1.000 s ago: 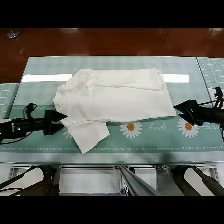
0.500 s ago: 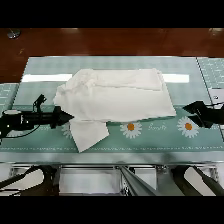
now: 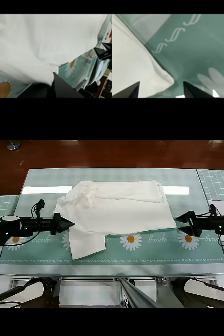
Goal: Fold the shirts.
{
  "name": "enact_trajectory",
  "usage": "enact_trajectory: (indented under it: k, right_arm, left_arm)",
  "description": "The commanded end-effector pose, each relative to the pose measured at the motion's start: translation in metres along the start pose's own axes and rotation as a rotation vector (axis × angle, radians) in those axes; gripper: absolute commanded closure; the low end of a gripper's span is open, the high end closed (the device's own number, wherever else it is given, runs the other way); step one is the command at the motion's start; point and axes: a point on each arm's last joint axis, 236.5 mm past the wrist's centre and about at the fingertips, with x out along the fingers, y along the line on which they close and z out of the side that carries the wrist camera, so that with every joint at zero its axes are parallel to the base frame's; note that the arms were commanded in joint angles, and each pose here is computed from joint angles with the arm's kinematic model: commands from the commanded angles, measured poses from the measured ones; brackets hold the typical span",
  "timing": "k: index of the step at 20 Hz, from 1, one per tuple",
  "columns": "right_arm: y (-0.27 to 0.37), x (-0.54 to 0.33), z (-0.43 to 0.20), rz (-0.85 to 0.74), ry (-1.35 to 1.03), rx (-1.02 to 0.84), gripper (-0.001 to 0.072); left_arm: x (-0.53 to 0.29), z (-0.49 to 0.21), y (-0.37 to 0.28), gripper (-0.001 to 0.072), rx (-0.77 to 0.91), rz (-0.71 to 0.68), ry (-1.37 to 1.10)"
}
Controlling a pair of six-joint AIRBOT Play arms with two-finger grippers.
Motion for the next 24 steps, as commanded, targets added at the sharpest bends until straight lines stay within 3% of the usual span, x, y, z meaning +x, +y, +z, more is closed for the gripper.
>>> enact_trajectory:
  k: [1,4,5,6,7,10,12,15,17,20,24]
  right_arm:
    - [0.022,0.024,-0.006,0.024,0.100,-0.059,0.0084]
    - [0.038,0.041,-0.024,0.002,0.181,-0.126,0.0107]
    - [0.044,0.045,-0.027,0.002,0.183,-0.141,0.0219]
    - [0.048,0.047,-0.030,-0.002,0.190,-0.165,0.0502]
    - [0.053,0.046,-0.031,-0.005,0.201,-0.199,0.0687]
    - [0.096,0.011,-0.012,0.016,0.187,-0.294,0.0687]
    - [0.163,-0.041,0.011,0.067,0.052,-0.451,0.0688]
    - [0.278,-0.166,0.022,0.155,-0.290,-0.715,0.0688]
    - [0.318,-0.257,0.008,0.145,-0.551,-0.798,0.0688]
    - [0.336,-0.371,-0.044,0.109,-0.889,-0.883,0.0688]
    - [0.316,-0.436,-0.128,0.072,-1.060,-0.958,0.0687]
  left_arm:
    - [0.007,0.003,-0.002,0.0679,0.018,0.011,-0.011]
    - [0.010,0.002,-0.005,0.0679,0.027,0.011,-0.010]
    - [0.010,0.003,-0.005,0.0679,0.028,0.013,-0.014]
    - [0.008,0.006,-0.004,0.0679,0.028,0.015,-0.024]
    - [0.004,0.013,-0.007,0.0679,0.027,0.008,-0.040]
    - [-0.037,0.060,-0.078,0.0680,0.077,-0.201,-0.158]
    - [-0.085,0.095,-0.140,0.0680,0.229,-0.273,-0.283]
    - [-0.173,0.120,-0.252,0.0681,0.556,-0.273,-0.492]
    - [-0.229,0.118,-0.301,0.0681,0.766,-0.129,-0.629]
    - [-0.314,0.099,-0.341,0.0681,0.881,0.175,-0.876]
    - [-0.370,0.002,-0.397,0.0681,1.059,0.326,-1.066]
